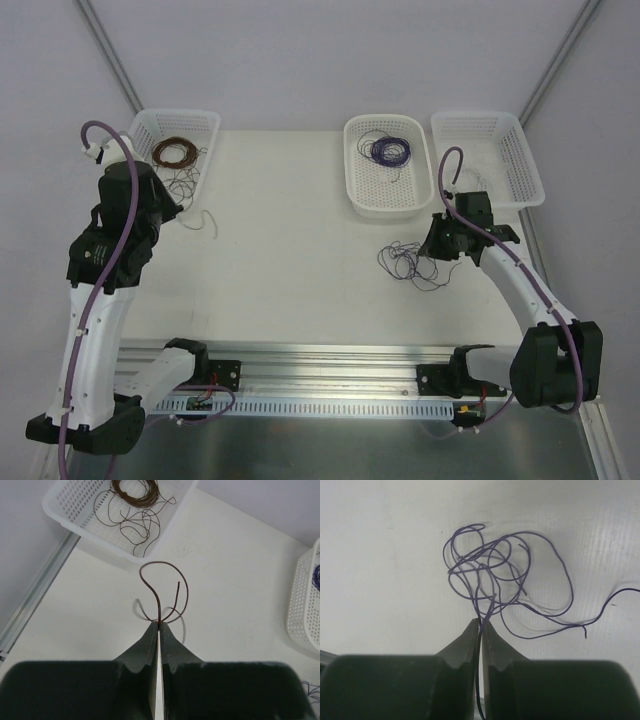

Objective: Untangle the cables

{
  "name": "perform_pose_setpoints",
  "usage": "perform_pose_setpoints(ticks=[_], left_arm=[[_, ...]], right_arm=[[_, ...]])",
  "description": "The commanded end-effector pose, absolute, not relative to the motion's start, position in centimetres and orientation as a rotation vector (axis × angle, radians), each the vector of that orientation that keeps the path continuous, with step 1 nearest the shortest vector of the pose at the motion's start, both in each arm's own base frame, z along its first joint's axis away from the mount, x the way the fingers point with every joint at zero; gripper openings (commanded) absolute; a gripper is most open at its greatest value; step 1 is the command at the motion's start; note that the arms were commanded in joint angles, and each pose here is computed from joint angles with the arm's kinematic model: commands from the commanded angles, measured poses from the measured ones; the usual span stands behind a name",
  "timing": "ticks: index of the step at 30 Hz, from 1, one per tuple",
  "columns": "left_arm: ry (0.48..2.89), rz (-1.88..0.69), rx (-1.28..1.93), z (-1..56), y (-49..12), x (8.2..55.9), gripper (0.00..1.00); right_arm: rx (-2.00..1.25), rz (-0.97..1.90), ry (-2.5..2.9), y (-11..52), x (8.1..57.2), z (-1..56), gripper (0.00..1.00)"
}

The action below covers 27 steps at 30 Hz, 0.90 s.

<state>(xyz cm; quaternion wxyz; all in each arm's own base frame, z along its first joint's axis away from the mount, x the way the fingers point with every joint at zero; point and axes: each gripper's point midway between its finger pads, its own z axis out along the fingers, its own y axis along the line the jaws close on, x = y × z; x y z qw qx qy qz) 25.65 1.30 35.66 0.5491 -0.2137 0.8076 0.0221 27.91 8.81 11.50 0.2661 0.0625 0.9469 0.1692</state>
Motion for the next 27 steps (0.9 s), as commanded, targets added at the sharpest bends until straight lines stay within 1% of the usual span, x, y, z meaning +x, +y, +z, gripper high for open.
perform_pose_setpoints(ticks=[1,2,3,5,6,7,8,11,12,13,14,16,18,19,20,21,22,23,25,27], left_arm=[[1.957,-0.033,-0.418,35.8,-0.5,26.2,0.00],[1.952,-0.041,-0.414,36.1,-0.6,26.2,0.00],[1.959,-0.046,-0.407,36.1,-0.8,26.6,0.00],[1.972,-0.077,-0.386,36.1,-1.5,27.1,0.00],[1.977,-0.090,-0.378,36.2,-1.8,27.4,0.00],[1.976,-0.122,-0.361,36.6,-2.3,27.6,0.00],[1.989,-0.130,-0.356,36.4,-2.6,28.1,0.00],[1.984,-0.157,-0.338,37.2,-3.3,29.4,0.00],[1.979,-0.153,-0.336,37.4,-3.3,29.7,0.00],[1.972,-0.150,-0.335,37.7,-3.3,30.1,0.00],[1.967,-0.128,-0.335,38.2,-3.1,30.9,0.00],[1.936,-0.092,-0.341,39.5,-2.5,31.8,0.00],[1.934,-0.002,-0.348,39.6,-1.5,33.6,0.01],[1.902,0.022,-0.353,40.9,-1.0,34.1,0.01],[1.919,0.070,-0.349,40.5,-0.5,35.5,0.02],[1.911,0.104,-0.360,40.8,0.0,36.0,0.01],[1.872,0.118,-0.380,42.3,0.8,36.4,0.01],[1.881,0.145,-0.382,42.0,1.2,37.7,0.01],[1.856,0.182,-0.404,42.9,2.5,39.3,0.02],[1.841,0.211,-0.422,43.4,3.5,40.4,0.02]], right_arm=[[0.085,0.536,2.539,10.9,27.7,12.7,0.10],[0.070,0.541,2.533,11.2,27.8,12.8,0.13],[0.045,0.552,2.536,11.8,27.6,12.9,0.18],[0.012,0.563,2.528,12.5,27.5,13.3,0.24],[-0.018,0.570,2.527,13.0,27.2,13.5,0.30],[-0.034,0.568,2.519,13.2,27.1,13.9,0.34],[-0.068,0.570,2.514,13.7,26.7,14.2,0.40],[-0.106,0.576,2.487,14.1,26.2,15.4,0.49],[-0.126,0.585,2.479,14.4,26.0,15.8,0.56],[-0.135,0.588,2.478,14.5,25.7,16.1,0.60],[-0.147,0.593,2.456,14.6,25.5,16.9,0.69],[-0.171,0.595,2.445,14.7,25.0,17.5,0.74],[-0.197,0.606,2.429,14.8,24.6,18.3,0.78],[-0.230,0.602,2.441,14.7,24.2,18.2,0.80],[-0.241,0.602,2.443,14.7,23.9,18.4,0.85],[-0.248,0.600,2.437,14.6,23.8,18.6,0.88],[-0.251,0.595,2.443,14.4,23.4,18.6,0.90],[-0.252,0.592,2.441,14.3,23.3,18.7,0.95],[-0.254,0.598,2.432,14.2,22.8,19.1,0.98],[-0.248,0.596,2.425,14.0,22.6,19.3,1.00]])
